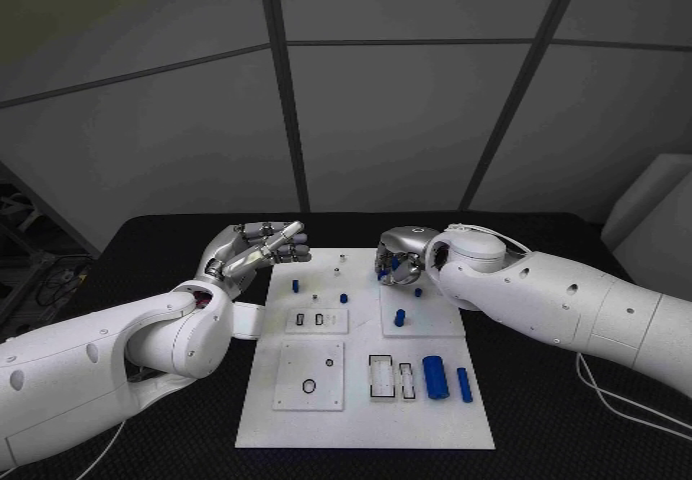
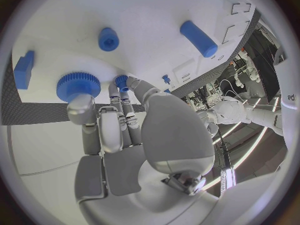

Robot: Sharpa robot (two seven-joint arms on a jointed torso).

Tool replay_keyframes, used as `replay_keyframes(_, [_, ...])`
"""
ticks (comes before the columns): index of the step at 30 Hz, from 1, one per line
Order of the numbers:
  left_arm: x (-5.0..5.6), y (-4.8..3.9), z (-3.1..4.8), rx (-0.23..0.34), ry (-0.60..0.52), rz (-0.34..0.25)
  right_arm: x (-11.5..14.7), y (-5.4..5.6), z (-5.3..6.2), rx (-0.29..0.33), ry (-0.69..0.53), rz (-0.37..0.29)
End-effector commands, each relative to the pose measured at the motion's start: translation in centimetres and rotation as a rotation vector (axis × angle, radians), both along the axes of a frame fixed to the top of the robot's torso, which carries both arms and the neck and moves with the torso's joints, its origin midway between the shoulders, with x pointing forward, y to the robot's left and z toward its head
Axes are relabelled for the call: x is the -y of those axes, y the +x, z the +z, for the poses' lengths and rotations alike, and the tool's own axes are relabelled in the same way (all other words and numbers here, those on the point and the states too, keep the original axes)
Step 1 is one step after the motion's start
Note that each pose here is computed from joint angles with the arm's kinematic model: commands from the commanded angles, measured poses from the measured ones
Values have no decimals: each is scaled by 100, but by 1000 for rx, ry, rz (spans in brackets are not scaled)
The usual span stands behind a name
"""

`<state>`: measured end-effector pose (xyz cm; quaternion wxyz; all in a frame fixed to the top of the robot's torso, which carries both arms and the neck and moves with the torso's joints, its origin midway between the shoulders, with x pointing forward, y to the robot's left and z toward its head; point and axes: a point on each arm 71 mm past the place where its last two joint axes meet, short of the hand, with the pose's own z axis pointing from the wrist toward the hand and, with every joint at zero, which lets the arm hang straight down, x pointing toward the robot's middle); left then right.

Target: Assemble the parts on the task board

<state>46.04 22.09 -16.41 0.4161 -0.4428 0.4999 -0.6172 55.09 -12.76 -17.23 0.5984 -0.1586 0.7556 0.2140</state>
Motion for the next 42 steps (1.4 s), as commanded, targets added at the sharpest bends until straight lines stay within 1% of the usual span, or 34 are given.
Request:
replay_keyframes(1, [14,-3,21,11,-1,-17,-7,0,-1,-1,-12,6])
replay_keyframes(7, [10,-6,23,10,-1,-18,-3,4,16,23,-7,1])
replay_keyframes(12, [6,-8,25,10,-1,-18,3,-4,62,72,24,3])
replay_keyframes(21, [-6,-11,29,11,-1,-17,-32,-63,173,166,100,16])
replay_keyframes(25, [-7,-11,31,11,-1,-17,-96,-49,193,193,125,14])
replay_keyframes(37, [14,1,33,12,-3,-22,-344,41,189,232,164,15])
replay_keyframes(42, [29,9,32,12,-4,-24,-449,72,173,230,166,17])
